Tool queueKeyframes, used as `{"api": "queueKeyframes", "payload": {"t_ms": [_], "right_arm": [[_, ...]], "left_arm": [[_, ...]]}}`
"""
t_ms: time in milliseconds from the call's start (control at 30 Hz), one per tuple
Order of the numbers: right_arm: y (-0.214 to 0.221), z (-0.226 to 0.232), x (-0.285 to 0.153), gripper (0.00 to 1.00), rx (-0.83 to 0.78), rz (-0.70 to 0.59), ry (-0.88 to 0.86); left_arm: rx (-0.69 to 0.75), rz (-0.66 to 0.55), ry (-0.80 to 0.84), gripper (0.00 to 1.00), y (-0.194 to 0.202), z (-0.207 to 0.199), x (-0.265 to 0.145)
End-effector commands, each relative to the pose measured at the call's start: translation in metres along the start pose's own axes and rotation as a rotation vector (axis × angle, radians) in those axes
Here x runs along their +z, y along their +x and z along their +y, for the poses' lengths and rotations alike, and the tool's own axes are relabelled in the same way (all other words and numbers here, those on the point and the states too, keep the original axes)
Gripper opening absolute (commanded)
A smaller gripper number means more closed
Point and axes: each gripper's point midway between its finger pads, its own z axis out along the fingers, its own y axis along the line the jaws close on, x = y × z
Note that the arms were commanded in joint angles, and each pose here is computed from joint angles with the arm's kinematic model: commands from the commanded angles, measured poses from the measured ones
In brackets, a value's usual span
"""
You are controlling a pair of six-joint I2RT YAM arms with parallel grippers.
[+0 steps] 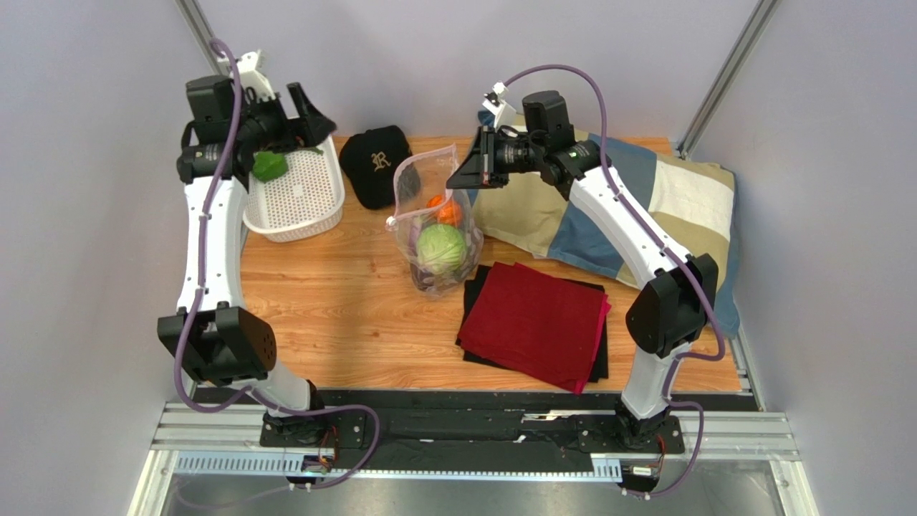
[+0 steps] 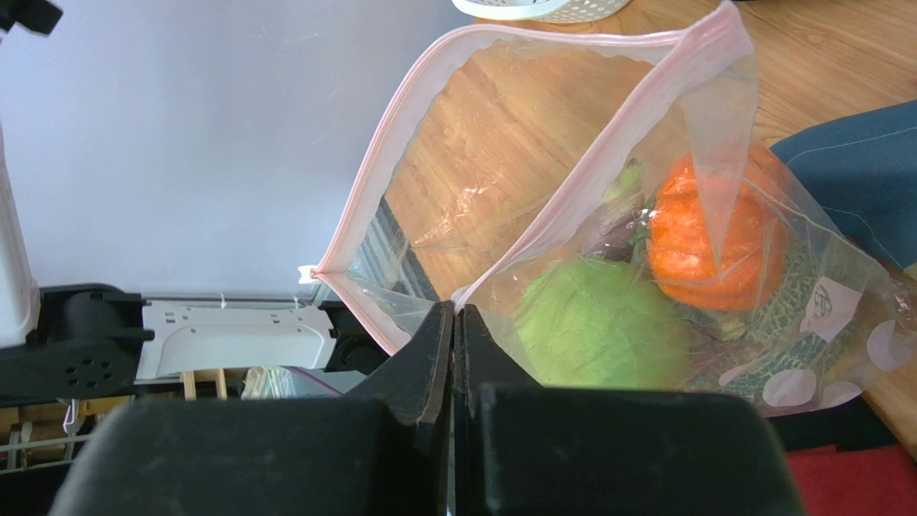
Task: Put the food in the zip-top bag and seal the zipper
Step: Place the fake vegetable in the zipper food storage bag.
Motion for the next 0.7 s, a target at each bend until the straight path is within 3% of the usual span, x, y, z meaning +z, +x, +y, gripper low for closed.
{"api": "queueKeyframes", "payload": {"t_ms": [0,133,267,667], "right_arm": [[-0.006,0.001,-0.001,0.0,-0.051,-0.025,-0.03],[-0.005,-0.001,-0.003,0.0,-0.053,-0.026,-0.034],[-0.005,-0.005,-0.005,0.0,-0.041,-0.026,-0.028],[0.0,-0.013,-0.009,0.0,-0.016,-0.02,-0.002]], "left_arm": [[0.101,-0.032,-0.21,0.97,-0.022,0.081,0.017],[0.283,0.065,-0.373,0.97,-0.016,0.163,0.038],[0.38,0.233,-0.516,0.99,0.024,0.245,0.074],[0.754,0.314,-0.693,0.99,0.052,0.356,0.132]]}}
